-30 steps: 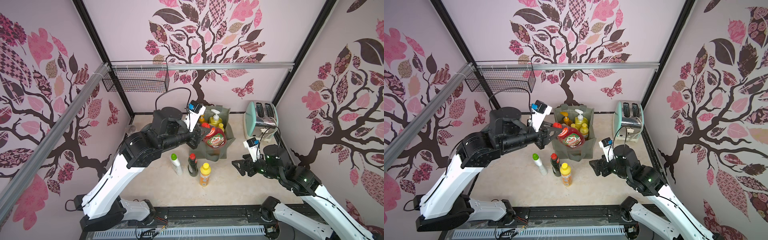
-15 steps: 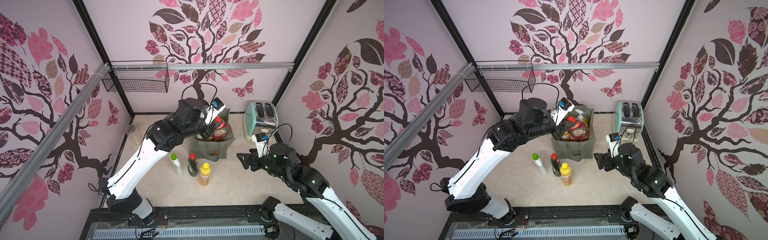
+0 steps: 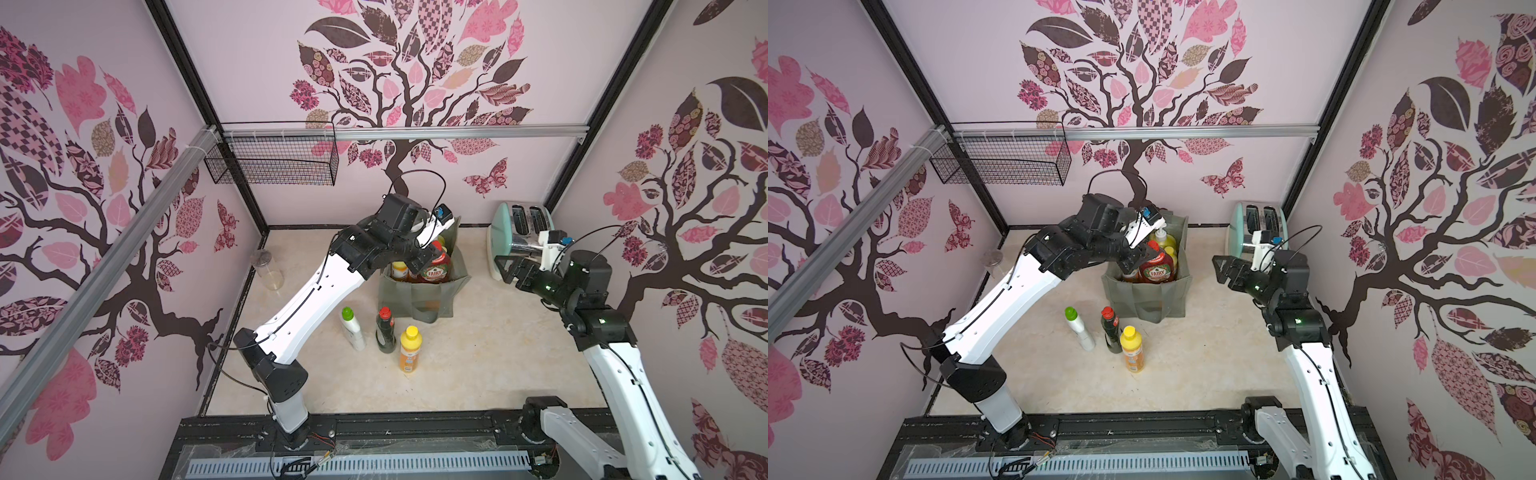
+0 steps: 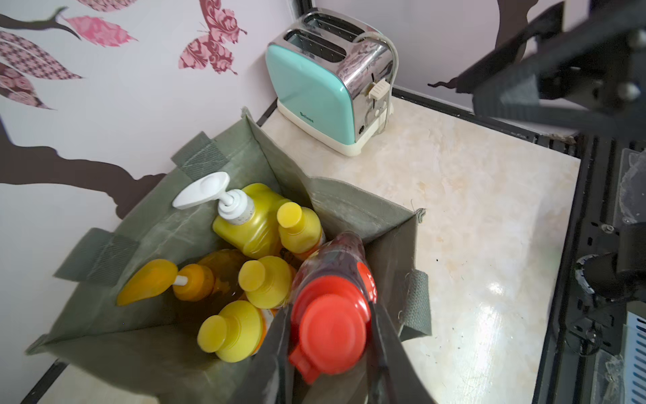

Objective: Pack dish soap into the shopping bag
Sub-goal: Place the bottle of dish soap in the shopping bag.

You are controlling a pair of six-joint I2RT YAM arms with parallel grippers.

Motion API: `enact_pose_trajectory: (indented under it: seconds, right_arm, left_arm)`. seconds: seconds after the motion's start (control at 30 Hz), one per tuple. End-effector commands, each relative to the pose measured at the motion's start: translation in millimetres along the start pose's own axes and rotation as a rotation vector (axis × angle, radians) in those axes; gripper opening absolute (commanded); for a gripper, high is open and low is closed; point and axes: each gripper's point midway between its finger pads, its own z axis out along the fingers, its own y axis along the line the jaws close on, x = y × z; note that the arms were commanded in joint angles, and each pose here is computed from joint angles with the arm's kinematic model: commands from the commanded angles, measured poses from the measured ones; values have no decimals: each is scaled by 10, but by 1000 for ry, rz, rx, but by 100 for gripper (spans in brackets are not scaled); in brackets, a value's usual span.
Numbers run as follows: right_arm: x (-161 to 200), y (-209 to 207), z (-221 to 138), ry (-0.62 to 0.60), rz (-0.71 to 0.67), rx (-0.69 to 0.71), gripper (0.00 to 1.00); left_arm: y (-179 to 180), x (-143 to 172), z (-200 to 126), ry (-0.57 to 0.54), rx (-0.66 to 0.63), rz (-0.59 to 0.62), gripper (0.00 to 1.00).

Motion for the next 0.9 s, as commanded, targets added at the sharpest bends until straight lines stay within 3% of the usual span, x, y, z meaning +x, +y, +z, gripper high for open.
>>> enact_pose_trajectory:
  seconds: [0.0, 0.17, 0.47, 0.6, 0.87]
  right_arm:
    - [15, 382, 50, 60, 102, -305, 81]
    - [114, 327, 152, 92, 127, -325, 74]
    - [408, 346, 276, 182, 14, -216, 70]
    - [485, 325, 362, 215, 0, -197, 61]
    - [697, 295, 502, 293, -87, -96, 61]
  left_arm:
    - [3, -516, -184, -214, 8, 27, 0]
    - [-50, -435, -10, -183, 40, 26, 0]
    - [-88, -211, 273, -130, 61, 14, 0]
    - [-86, -155, 350, -117, 60, 8, 0]
    - [-96, -172, 342, -126, 66, 4, 0]
